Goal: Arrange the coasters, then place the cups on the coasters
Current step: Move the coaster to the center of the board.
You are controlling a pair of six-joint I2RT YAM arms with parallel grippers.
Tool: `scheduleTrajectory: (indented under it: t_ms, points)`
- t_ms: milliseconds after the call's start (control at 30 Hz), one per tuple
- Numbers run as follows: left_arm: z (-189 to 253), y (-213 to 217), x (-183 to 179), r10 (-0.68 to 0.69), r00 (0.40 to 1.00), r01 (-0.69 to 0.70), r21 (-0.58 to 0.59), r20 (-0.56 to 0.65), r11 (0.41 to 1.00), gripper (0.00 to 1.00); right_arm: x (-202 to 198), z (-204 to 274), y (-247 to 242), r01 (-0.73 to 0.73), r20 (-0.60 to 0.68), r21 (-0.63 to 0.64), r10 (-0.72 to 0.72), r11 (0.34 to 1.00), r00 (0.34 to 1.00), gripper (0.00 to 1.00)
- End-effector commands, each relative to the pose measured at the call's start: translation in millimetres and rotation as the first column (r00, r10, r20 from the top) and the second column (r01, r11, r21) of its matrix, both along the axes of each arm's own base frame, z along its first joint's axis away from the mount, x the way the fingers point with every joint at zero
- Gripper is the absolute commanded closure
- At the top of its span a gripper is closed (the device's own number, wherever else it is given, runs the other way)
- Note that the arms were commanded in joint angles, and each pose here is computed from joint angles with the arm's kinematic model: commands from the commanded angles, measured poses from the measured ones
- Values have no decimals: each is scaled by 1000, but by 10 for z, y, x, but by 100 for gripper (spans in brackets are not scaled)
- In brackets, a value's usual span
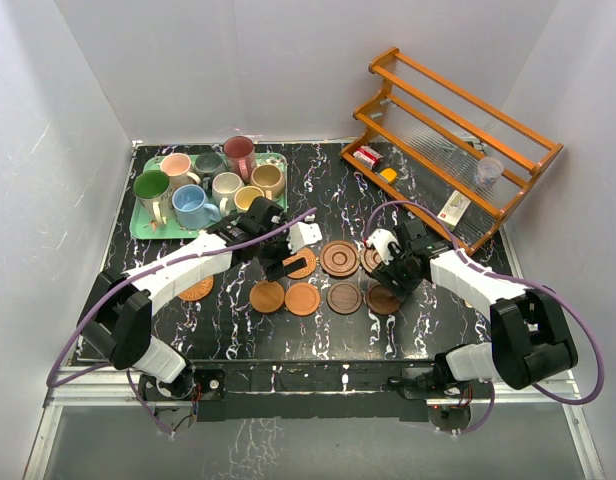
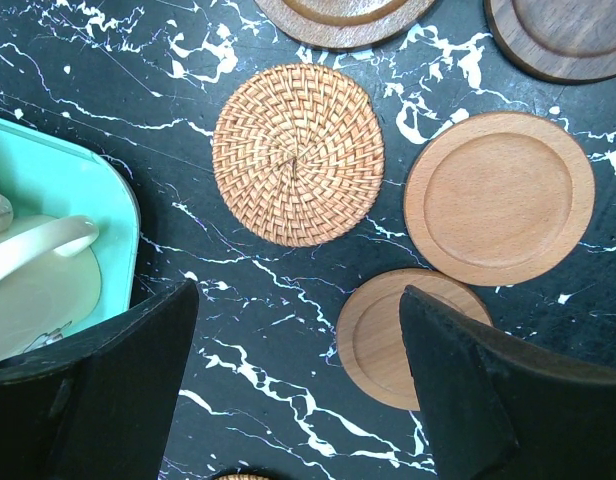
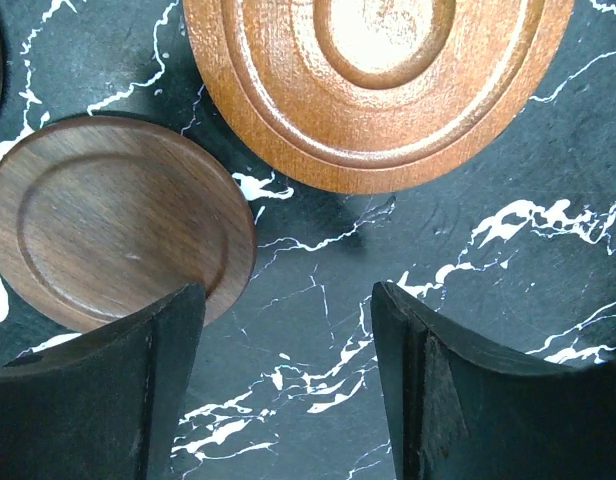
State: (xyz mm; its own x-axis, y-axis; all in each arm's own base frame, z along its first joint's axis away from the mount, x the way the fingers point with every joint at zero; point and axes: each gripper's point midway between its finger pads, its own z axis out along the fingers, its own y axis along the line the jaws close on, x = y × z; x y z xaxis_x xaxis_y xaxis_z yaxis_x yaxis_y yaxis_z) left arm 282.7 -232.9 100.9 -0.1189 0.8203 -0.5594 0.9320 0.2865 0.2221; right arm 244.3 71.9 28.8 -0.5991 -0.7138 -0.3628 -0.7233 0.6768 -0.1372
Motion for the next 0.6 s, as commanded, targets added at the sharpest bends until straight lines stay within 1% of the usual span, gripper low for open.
scheduleTrajectory:
  t_ms: [0, 100, 300, 433, 567]
  points:
    - [159, -1, -14, -2, 1000, 2, -38, 19, 999, 19, 69, -36, -150, 21, 44, -85, -18, 996, 999, 35]
    - [158, 7, -8, 1, 1000, 0, -37, 20, 999, 19, 43, -36, -187, 12, 40, -103, -8, 995, 999, 36]
    - [153, 24, -1, 6, 1000, -6, -36, 22, 999, 19, 34, -36, -133, 6, 23, -78, -5, 997, 1000, 36]
    - [177, 54, 19, 15, 999, -14, -34, 31, 999, 19, 78, -11, -50, 16, 20, -38, -15, 999, 1000, 36]
    - [186, 114, 32, 27, 999, -27, -27, 29, 999, 19, 231, 185, 116, 15, 54, 39, -17, 999, 998, 34]
